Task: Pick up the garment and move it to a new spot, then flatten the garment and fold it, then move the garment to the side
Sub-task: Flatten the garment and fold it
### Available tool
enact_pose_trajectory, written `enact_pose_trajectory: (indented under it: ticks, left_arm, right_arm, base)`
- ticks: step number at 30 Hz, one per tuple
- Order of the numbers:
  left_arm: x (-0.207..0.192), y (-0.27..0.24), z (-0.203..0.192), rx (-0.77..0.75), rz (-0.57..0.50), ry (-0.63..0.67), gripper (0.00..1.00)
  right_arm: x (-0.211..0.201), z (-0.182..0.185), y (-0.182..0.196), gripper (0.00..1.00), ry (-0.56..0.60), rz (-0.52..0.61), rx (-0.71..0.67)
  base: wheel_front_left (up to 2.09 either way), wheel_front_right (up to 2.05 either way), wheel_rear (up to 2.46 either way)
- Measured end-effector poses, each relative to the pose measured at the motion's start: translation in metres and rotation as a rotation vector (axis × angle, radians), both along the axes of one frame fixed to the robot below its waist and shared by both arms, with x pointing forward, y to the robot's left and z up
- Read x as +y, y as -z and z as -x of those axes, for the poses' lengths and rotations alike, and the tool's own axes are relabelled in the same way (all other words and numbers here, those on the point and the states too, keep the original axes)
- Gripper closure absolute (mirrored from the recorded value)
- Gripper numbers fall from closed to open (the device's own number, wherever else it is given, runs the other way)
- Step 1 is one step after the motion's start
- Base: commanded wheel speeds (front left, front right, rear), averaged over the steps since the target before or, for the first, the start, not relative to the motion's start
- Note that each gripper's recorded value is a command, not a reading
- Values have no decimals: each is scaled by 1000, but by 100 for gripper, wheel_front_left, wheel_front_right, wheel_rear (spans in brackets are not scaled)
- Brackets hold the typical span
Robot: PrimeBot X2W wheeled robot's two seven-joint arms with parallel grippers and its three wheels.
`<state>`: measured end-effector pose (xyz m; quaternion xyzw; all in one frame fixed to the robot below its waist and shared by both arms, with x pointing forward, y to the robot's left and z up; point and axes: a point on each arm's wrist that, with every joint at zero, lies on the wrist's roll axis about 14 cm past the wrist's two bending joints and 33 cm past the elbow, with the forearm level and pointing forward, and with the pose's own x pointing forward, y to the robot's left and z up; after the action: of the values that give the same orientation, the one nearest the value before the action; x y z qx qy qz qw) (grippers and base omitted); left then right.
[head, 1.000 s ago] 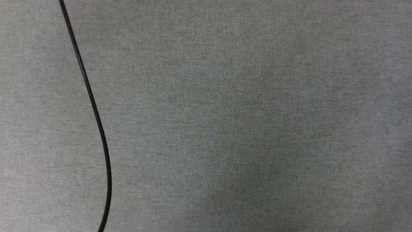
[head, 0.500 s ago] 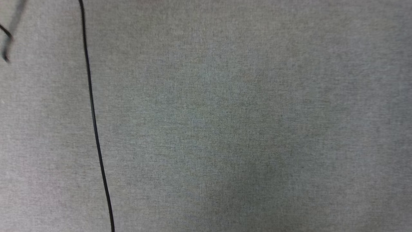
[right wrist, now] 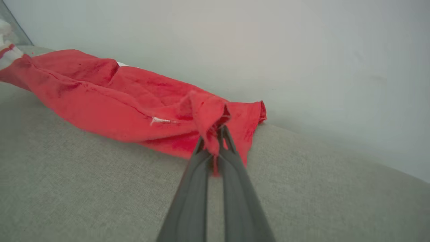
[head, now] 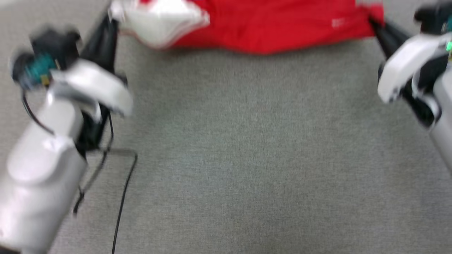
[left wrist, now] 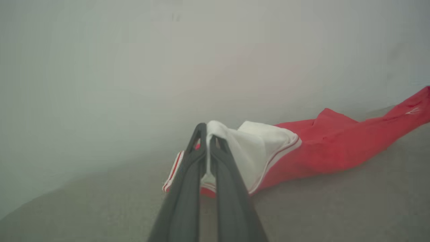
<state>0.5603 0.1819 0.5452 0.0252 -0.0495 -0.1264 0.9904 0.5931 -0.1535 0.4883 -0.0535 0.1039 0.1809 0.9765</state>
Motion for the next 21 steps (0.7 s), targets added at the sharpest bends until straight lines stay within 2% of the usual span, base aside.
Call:
enact_pose_trajectory:
  ticks: [13,21]
  left_arm:
    - [7,61,148,220,92,-66,100]
    - [5,93,227,380,181,-102,100]
  right_arm:
    - [-31,127,40,100,-5,8,163]
    - [-46,188,57,100,22,-16,235]
  base:
    - [0,0,0]
    - [0,0,0]
